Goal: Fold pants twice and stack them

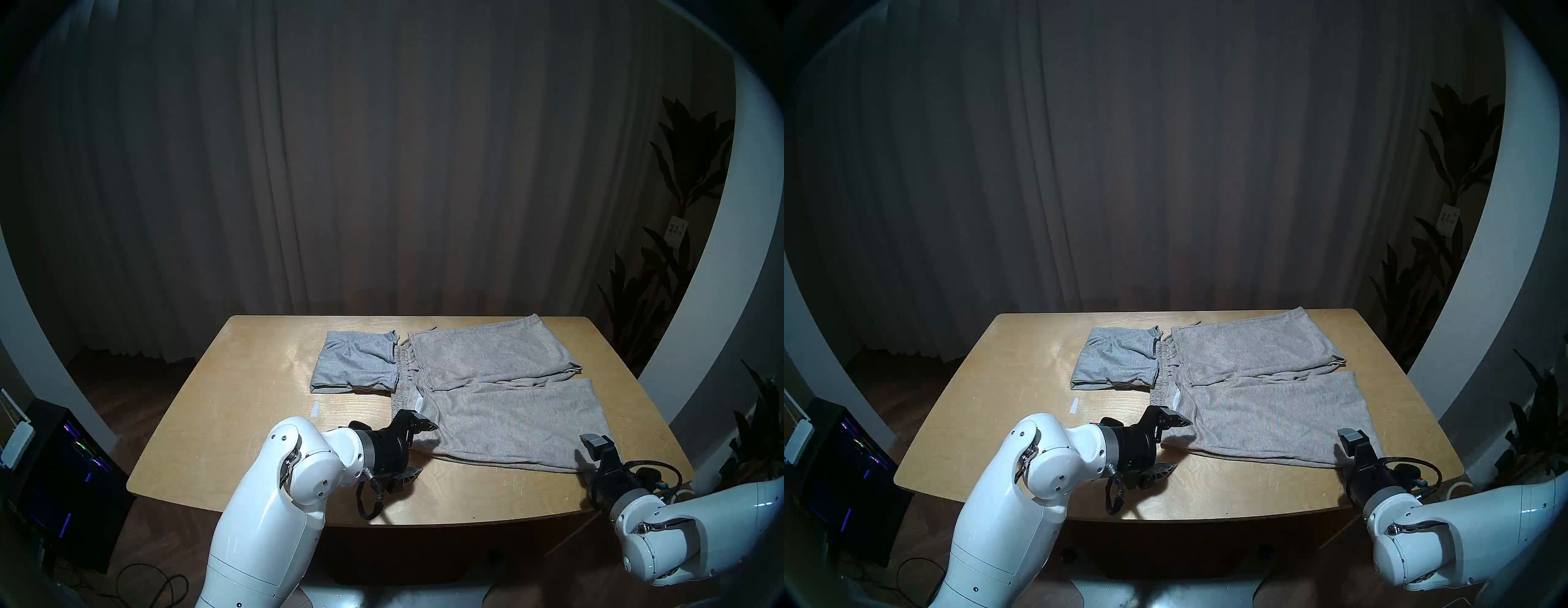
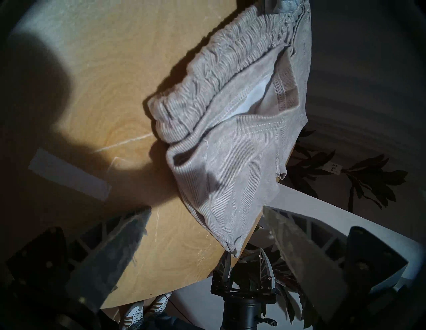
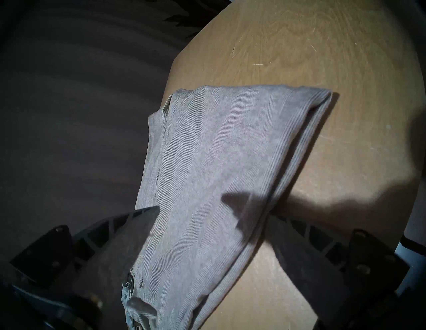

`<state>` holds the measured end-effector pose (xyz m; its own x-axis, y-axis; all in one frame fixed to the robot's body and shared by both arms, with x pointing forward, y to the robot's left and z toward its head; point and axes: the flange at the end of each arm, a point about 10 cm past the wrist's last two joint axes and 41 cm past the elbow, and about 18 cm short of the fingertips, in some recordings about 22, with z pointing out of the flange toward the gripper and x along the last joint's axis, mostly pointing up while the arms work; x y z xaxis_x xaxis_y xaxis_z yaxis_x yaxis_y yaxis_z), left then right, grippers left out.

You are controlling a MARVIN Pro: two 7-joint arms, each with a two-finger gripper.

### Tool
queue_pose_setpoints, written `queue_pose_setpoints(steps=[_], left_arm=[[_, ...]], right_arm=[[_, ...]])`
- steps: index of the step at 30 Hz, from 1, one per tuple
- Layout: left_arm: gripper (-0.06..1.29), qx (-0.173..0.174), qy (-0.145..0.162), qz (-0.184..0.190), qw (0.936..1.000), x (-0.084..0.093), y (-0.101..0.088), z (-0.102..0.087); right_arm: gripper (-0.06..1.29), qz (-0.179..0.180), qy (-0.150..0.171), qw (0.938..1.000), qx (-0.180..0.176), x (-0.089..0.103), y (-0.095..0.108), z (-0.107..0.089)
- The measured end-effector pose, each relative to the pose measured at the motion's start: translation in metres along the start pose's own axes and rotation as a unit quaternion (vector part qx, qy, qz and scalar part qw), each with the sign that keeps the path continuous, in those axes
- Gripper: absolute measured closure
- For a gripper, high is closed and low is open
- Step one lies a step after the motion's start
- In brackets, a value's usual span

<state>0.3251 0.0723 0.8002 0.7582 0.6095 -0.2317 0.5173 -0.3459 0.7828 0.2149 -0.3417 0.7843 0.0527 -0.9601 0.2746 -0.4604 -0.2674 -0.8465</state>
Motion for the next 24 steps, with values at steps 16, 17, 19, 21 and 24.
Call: queue_pose_setpoints(steps=[16, 17, 19, 21, 24], left_arm=[[0.00, 0.004, 0.026, -0.006, 0.9996, 0.003, 0.012, 0.012], [0.00, 0.004, 0.027, -0.006, 0.9996, 0.003, 0.012, 0.012], [0.00, 0.005, 0.031, -0.008, 0.9995, 0.003, 0.014, 0.014], [0.00, 0.005, 0.034, -0.009, 0.9994, 0.003, 0.015, 0.015], [0.00, 0.006, 0.038, -0.010, 0.9992, 0.004, 0.017, 0.017]], right_arm=[[0.06, 0.001, -0.013, 0.9995, 0.029, 0.003, 0.006, -0.002], [0.06, 0.001, -0.014, 0.9994, 0.031, 0.004, 0.006, -0.002], [0.06, 0.001, -0.016, 0.9993, 0.035, 0.004, 0.007, -0.002], [0.06, 0.002, -0.017, 0.9991, 0.038, 0.005, 0.008, -0.002], [0.06, 0.002, -0.020, 0.9989, 0.043, 0.005, 0.009, -0.003]])
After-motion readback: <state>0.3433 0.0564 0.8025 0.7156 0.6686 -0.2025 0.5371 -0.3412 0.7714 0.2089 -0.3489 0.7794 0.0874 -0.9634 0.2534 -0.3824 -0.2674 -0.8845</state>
